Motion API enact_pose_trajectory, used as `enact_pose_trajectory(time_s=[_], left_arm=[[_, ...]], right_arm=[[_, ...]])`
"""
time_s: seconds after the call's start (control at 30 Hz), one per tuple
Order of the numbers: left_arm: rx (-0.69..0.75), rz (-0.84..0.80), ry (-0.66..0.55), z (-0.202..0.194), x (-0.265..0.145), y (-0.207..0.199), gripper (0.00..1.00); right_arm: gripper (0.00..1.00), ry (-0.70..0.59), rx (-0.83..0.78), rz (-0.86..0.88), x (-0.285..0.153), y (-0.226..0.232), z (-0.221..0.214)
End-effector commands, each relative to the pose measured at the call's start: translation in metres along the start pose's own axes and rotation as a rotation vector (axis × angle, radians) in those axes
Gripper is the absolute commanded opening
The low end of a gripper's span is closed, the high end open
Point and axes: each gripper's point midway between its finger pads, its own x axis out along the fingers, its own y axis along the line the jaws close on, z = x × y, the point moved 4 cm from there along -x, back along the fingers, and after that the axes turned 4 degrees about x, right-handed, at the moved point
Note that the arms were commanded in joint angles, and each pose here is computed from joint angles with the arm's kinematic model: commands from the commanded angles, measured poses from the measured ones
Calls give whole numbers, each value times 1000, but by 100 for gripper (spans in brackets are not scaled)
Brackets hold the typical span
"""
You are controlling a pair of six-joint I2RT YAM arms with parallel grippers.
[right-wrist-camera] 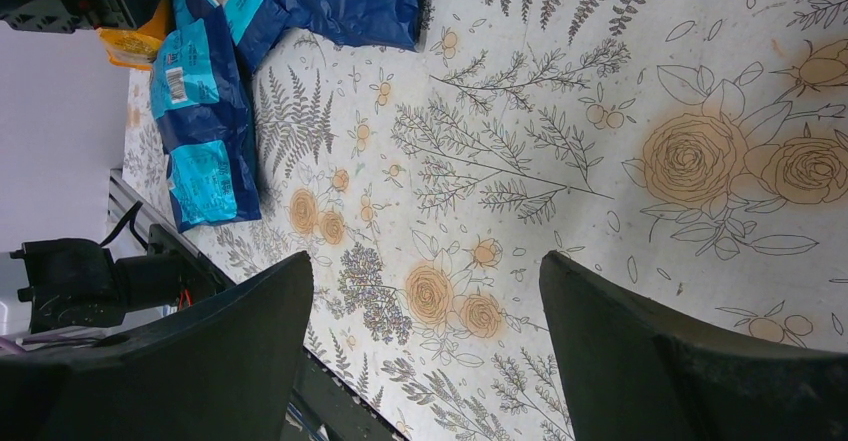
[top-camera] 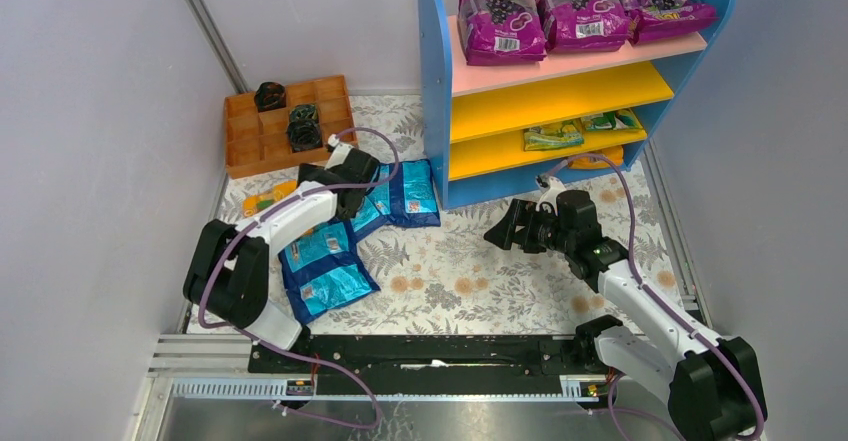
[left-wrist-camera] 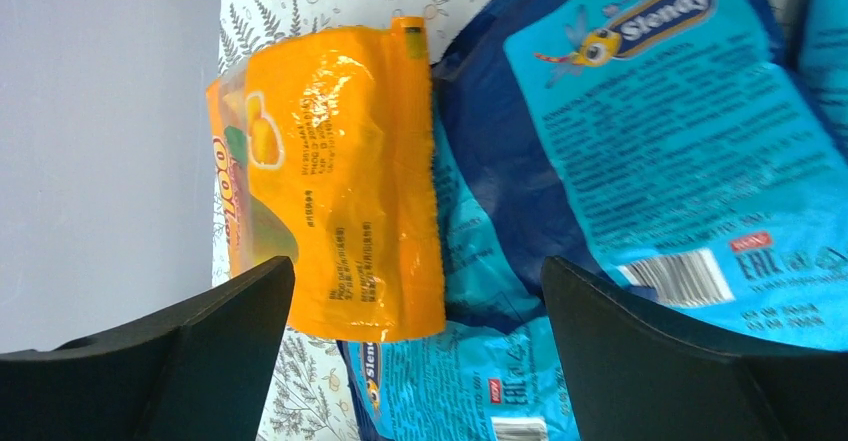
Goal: Place and organize the candy bags onto the shelf
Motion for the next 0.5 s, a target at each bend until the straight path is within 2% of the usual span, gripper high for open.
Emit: enact_pose_trajectory(time_s=[0.0,0.13,0.43,0.47], left_arm=[[-135,43,-20,9,8,22,99],[-229,16,-30,11,13,36,98],[-230,23,75,-10,36,33,98],[-235,19,81,-11,37,33,95]], right_arm=[[90,-13,-13,55,2,8,4],[89,-13,-17,64,3,9,5],[90,-17,-4,78,5,10,5],[89,-17,-2,82,6,10,4]])
